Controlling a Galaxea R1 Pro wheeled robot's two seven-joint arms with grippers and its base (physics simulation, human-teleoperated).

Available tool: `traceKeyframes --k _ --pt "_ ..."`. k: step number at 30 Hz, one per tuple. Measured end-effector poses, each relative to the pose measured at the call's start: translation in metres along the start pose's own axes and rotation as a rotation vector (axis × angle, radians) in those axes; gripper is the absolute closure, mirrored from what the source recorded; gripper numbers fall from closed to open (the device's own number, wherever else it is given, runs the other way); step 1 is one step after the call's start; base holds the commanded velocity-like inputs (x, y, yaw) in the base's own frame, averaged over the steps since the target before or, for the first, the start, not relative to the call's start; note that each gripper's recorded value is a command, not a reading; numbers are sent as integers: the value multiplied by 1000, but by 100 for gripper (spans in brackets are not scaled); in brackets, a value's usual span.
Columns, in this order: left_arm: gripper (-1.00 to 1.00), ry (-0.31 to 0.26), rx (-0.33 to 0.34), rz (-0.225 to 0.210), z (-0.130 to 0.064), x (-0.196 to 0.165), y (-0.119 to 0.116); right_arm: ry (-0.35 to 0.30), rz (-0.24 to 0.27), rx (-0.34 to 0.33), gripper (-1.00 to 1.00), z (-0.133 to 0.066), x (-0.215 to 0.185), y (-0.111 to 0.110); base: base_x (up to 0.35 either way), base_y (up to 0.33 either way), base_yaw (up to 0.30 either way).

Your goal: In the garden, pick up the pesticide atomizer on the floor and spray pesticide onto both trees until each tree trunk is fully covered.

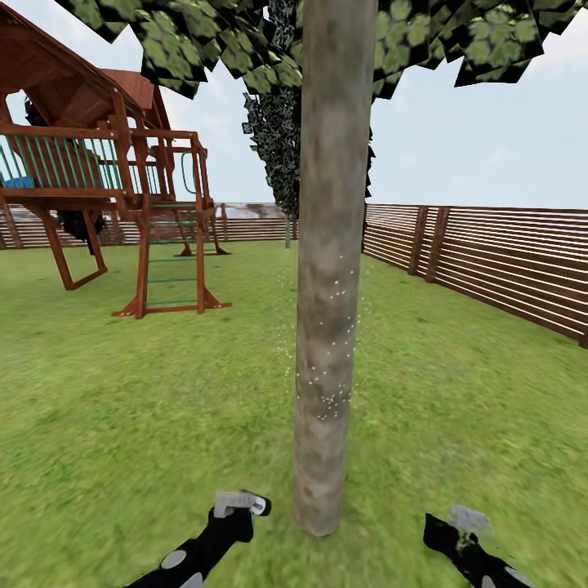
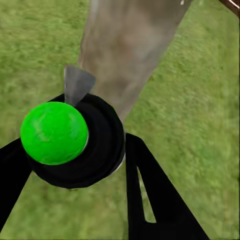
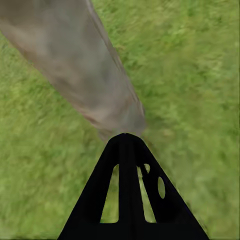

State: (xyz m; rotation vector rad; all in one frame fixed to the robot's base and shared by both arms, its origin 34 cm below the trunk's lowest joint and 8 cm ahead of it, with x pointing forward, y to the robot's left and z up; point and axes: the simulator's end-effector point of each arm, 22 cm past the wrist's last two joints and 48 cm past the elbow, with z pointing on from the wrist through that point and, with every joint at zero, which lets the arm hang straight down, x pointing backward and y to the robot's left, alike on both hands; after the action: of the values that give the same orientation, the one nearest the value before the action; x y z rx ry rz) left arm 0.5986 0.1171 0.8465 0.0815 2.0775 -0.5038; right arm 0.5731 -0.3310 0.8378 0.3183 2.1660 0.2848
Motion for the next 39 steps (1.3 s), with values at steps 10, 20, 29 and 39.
traceKeyframes --k 10,20,29,39 --pt "100 -34 436 55 -40 0 -54 161 -11 -382 100 -63 -82 110 0 0 0" --pt "100 142 637 -6 -72 30 -75 199 -59 -620 100 -104 -144 192 0 0 0" --pt "100 126 770 226 -85 33 -114 269 -85 -779 100 -88 -172 254 0 0 0" --pt "100 91 840 385 -78 -4 -140 408 -127 -846 100 -87 -124 285 0 0 0"
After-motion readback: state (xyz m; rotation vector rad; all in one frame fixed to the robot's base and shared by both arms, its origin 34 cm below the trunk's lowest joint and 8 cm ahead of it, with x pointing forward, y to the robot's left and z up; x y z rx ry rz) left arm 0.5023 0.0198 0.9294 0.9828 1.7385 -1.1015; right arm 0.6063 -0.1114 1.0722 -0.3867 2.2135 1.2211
